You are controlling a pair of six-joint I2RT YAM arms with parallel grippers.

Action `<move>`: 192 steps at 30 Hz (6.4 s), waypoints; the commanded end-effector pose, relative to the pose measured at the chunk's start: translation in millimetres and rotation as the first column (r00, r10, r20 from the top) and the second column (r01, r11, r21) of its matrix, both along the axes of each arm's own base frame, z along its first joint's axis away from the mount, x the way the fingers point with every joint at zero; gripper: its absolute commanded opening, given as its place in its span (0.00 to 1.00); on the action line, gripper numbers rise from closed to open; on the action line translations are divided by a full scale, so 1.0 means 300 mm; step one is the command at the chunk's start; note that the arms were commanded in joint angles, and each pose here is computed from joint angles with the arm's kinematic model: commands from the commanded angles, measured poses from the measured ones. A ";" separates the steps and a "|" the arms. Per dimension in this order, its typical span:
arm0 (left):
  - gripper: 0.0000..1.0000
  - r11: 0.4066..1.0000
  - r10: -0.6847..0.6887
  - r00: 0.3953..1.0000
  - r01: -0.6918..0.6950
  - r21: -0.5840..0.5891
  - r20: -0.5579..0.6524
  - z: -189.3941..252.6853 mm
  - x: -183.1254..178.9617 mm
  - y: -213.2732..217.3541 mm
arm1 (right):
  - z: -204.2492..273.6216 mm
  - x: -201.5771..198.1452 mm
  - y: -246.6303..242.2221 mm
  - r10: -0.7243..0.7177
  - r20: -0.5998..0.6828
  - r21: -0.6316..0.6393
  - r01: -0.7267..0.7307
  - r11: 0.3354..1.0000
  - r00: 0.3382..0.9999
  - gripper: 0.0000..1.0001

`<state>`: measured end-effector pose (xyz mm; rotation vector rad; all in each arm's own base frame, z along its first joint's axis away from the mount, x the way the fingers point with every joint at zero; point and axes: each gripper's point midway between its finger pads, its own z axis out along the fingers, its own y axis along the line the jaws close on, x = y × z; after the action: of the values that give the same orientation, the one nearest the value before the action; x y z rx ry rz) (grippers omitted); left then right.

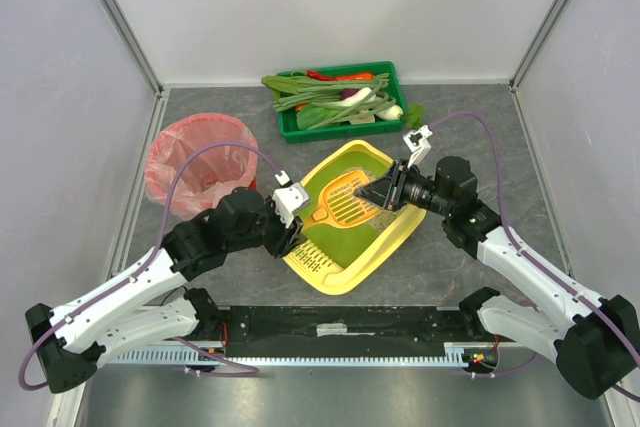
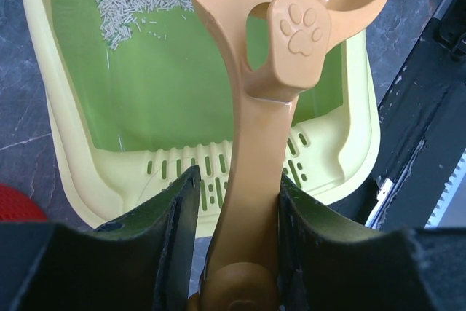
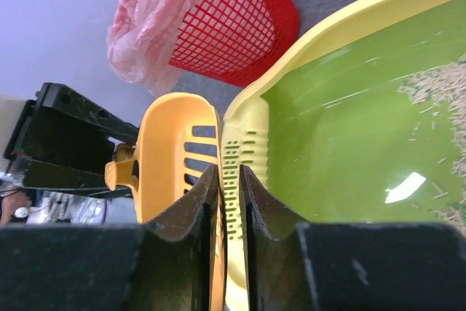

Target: Clean the litter box

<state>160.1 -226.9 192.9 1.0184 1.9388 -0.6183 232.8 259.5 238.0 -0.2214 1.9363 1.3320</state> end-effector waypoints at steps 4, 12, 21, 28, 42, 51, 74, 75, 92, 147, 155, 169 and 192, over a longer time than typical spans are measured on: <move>0.02 0.999 0.017 0.999 -0.018 -0.037 -0.031 0.006 -0.011 -0.005 | 0.004 0.035 -0.041 -0.085 0.063 -0.040 0.088 0.995 0.994 0.45; 0.02 0.997 0.073 0.993 -0.073 -0.004 -0.092 -0.028 -0.012 0.010 | 0.032 0.051 -0.069 -0.137 0.089 -0.058 0.142 0.988 0.987 0.80; 0.02 0.963 0.243 0.953 -0.214 0.166 -0.182 -0.045 0.032 0.049 | 0.236 0.113 -0.305 -0.415 0.329 -0.164 0.484 0.860 0.849 0.87; 0.02 0.946 0.298 0.911 -0.242 0.215 -0.285 -0.013 0.042 0.014 | 0.267 0.209 -0.545 -0.679 0.437 -0.191 0.798 0.571 0.590 0.87; 0.02 0.912 0.399 0.775 -0.276 0.305 -0.491 -0.086 0.070 -0.055 | 0.261 0.280 -0.742 -0.823 0.488 -0.247 0.950 0.190 0.291 0.88; 0.02 0.876 0.416 0.748 -0.177 0.449 -0.517 -0.086 0.114 -0.076 | 0.236 0.233 -0.750 -0.814 0.468 -0.316 0.925 0.208 0.343 0.88; 0.02 0.781 0.463 0.727 -0.063 0.621 -0.508 -0.186 0.224 -0.100 | 0.224 0.218 -0.769 -0.803 0.485 -0.347 0.919 0.189 0.348 0.90; 0.02 0.779 0.461 0.726 -0.056 0.625 -0.510 -0.187 0.225 -0.102 | 0.224 0.222 -0.763 -0.799 0.485 -0.350 0.916 0.196 0.356 0.90; 0.02 0.711 0.590 0.611 -0.084 0.698 -0.528 -0.109 0.151 -0.052 | 0.183 0.234 -0.732 -0.783 0.471 -0.379 0.895 0.237 0.406 0.90; 0.02 0.718 0.647 0.446 -0.085 0.690 -0.618 -0.118 0.059 -0.011 | 0.108 0.271 -0.687 -0.747 0.454 -0.450 0.849 0.279 0.486 0.91; 0.02 0.698 0.656 0.424 -0.028 0.715 -0.624 -0.157 0.011 0.024 | 0.101 0.256 -0.689 -0.749 0.446 -0.449 0.846 0.287 0.490 0.91; 0.02 0.648 0.665 0.465 0.027 0.761 -0.584 -0.235 0.064 0.028 | 0.104 0.255 -0.709 -0.762 0.454 -0.447 0.858 0.254 0.462 0.91; 0.02 0.627 0.652 0.536 0.015 0.779 -0.536 -0.311 0.182 -0.016 | 0.112 0.261 -0.734 -0.774 0.464 -0.446 0.868 0.217 0.432 0.91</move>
<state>224.0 -258.5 99.6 0.6715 3.2019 -0.1728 310.0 45.1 263.5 0.3515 1.8494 -0.1195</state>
